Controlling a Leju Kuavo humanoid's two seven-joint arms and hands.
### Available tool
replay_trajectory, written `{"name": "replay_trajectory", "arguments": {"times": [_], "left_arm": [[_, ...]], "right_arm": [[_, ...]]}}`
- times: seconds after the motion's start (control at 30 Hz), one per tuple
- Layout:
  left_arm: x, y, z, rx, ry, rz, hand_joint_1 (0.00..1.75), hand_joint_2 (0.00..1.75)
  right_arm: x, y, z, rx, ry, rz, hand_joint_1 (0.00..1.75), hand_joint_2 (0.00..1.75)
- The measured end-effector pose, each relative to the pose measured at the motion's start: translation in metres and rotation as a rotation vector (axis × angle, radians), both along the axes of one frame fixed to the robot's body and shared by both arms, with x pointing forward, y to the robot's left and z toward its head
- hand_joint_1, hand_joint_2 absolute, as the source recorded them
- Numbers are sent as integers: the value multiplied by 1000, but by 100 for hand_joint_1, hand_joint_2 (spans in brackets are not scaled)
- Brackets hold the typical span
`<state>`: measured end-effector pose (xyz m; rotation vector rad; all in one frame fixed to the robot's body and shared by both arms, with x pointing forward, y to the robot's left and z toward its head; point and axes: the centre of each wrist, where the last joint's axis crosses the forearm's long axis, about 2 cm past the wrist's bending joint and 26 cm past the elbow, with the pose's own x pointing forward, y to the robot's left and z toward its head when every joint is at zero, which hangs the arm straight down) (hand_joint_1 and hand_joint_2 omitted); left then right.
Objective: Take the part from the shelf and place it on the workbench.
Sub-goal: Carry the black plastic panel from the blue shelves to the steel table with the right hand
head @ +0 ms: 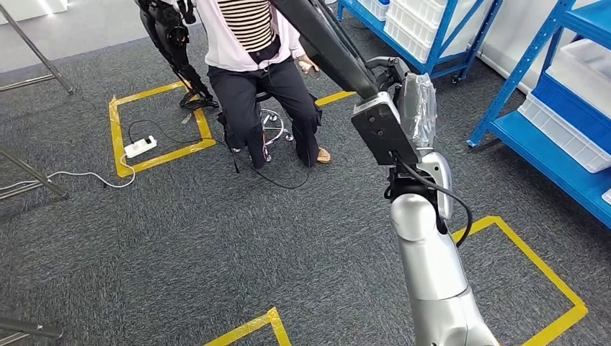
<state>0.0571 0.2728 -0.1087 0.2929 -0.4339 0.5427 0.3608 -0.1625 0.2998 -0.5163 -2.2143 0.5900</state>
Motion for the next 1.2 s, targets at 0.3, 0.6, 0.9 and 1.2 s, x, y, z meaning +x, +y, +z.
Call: {"name": "replay_trajectory", "arguments": {"times": [0.3,0.6,0.9,1.2], "left_arm": [[4,1,1,-2,-10,-22,0,175],[3,3,0,16,-45,-40,0,175],[0,2,0,19,-51,-51,0,175],[0,3,0,19,-38,-50,0,175]], "right_arm": [[-2,-14,0,-13,-12,-43,175,175],[19,-26,48,-43,-56,-42,175,175],[34,-30,57,-64,-53,-48,175,175],[54,-29,59,-80,-46,-29,175,175]]}}
